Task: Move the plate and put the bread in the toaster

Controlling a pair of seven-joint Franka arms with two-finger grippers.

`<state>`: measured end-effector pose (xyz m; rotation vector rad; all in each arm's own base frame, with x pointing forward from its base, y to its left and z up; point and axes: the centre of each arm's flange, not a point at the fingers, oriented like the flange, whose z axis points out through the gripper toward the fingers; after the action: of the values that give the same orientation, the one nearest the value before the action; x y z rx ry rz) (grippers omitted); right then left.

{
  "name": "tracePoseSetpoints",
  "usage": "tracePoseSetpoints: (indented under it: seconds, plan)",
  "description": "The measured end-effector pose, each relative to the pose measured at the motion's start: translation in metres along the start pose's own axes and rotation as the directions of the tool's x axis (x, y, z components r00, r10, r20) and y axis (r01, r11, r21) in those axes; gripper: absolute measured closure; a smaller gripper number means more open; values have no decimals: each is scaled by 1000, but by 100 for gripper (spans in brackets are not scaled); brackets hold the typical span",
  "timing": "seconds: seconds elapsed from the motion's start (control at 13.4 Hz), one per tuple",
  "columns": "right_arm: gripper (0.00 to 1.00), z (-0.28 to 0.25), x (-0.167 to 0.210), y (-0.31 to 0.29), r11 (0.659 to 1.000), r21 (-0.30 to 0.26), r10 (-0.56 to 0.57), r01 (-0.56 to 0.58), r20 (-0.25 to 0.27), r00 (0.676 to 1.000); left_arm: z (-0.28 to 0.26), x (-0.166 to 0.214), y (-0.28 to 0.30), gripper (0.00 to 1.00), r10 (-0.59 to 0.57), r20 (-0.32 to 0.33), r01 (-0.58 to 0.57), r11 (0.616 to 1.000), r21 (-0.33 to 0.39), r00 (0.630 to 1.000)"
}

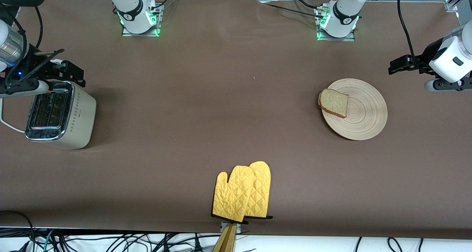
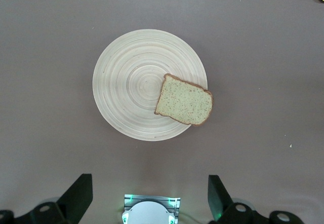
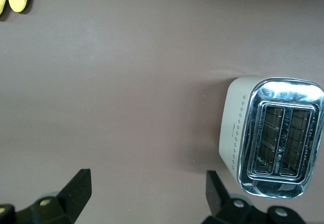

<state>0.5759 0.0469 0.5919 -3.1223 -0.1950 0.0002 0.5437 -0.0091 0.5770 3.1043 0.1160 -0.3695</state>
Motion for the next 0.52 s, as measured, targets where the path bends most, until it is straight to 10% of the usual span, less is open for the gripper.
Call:
tracePoseSetpoints:
  seconds: [0.52]
  plan:
    - [0,0,0,0,1000,0,0,0,-1,1000,2,1,-6,0,-11,4,11,1000,-2,1000]
